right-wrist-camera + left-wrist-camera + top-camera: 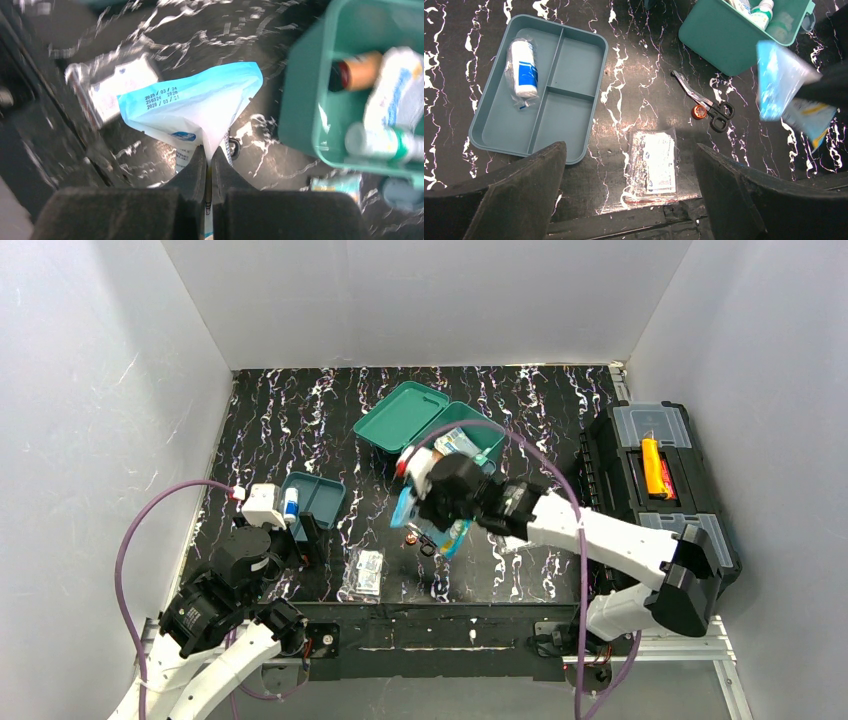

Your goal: Organize the medicine kit

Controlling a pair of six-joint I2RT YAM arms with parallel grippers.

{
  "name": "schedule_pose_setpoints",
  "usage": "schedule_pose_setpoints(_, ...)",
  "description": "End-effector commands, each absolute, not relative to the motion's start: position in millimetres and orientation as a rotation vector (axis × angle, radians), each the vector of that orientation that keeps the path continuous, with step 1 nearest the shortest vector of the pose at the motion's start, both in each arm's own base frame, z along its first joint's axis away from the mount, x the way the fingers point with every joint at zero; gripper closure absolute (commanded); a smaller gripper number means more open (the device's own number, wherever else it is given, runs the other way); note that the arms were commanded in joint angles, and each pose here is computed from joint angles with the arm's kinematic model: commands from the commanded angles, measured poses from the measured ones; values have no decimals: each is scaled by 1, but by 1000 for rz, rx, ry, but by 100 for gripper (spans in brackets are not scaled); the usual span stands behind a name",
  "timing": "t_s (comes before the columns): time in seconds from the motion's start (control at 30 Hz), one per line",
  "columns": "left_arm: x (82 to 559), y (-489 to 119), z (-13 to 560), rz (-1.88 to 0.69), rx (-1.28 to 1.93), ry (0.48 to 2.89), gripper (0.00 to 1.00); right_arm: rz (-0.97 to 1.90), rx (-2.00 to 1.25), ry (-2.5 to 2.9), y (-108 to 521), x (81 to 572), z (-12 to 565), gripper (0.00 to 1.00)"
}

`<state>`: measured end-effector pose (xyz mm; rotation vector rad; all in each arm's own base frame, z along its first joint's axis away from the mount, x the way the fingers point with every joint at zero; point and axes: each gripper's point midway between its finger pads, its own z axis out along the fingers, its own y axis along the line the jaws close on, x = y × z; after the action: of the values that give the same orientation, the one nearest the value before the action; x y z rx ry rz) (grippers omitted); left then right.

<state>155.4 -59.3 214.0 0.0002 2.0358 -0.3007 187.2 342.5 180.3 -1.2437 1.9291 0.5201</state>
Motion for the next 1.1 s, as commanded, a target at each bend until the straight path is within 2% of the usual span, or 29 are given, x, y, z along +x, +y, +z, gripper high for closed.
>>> schedule_pose_setpoints(0.0, 158, -60, 213, -295, -6, 2034, 2, 662, -581, 2085, 320, 255, 266, 99)
schedule_pose_setpoints(0.33, 158, -60, 213, -296, -3, 2035, 2, 785, -7, 2108, 306, 320, 310, 99)
schedule_pose_setpoints(0.77, 157, -62, 214, -309, 4, 2030, 2, 615, 695, 2093, 270, 377, 271, 99)
schedule_pose_setpoints(1.07, 157, -64, 215, -325, 15, 2024, 2, 335, 954, 2166, 248, 395, 222, 99)
